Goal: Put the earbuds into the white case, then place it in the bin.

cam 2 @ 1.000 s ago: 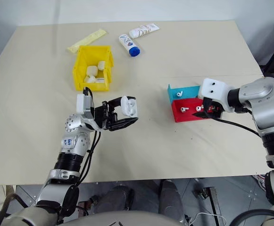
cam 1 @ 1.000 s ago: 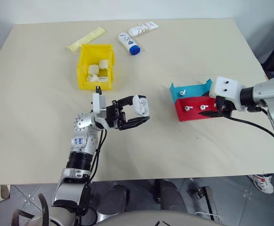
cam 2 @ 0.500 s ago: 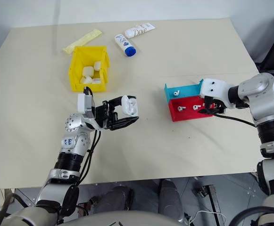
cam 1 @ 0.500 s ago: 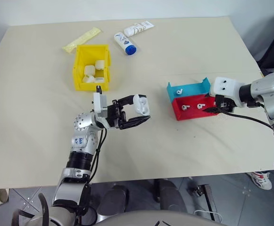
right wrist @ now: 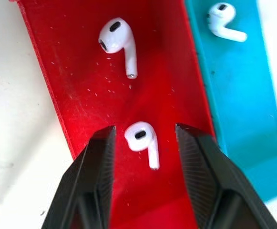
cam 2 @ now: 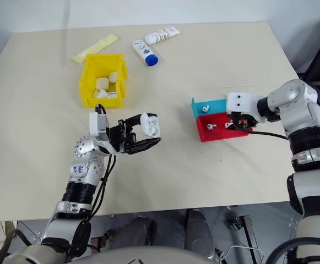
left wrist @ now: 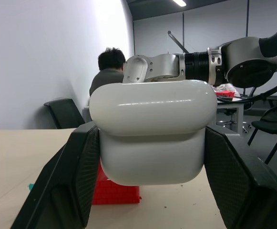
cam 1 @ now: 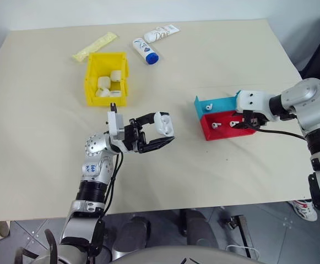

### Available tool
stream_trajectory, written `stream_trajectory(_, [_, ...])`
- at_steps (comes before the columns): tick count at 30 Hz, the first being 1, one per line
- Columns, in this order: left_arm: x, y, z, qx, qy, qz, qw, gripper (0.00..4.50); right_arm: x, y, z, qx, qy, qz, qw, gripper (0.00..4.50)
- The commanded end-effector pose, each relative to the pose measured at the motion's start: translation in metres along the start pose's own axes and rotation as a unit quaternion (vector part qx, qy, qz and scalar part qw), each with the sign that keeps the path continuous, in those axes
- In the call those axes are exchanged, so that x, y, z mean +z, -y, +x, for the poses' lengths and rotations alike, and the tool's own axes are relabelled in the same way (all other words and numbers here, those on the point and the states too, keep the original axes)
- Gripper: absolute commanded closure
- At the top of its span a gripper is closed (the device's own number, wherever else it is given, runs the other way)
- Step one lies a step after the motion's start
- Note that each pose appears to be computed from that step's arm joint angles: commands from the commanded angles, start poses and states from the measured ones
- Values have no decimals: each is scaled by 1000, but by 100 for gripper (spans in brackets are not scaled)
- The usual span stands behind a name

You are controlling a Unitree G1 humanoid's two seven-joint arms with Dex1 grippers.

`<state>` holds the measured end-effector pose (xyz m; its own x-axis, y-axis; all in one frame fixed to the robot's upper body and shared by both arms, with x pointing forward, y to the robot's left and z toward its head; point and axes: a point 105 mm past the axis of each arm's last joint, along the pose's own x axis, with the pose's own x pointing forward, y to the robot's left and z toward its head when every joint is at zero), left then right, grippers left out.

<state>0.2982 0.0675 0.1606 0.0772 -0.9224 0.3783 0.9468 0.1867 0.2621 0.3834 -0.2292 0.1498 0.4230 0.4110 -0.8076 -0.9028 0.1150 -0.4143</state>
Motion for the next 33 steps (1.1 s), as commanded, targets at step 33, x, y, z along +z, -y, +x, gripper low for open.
stream_trajectory(33, [11,8,-3,17,-12,32,999,169,2,7,6,24,-27,-41,998,406])
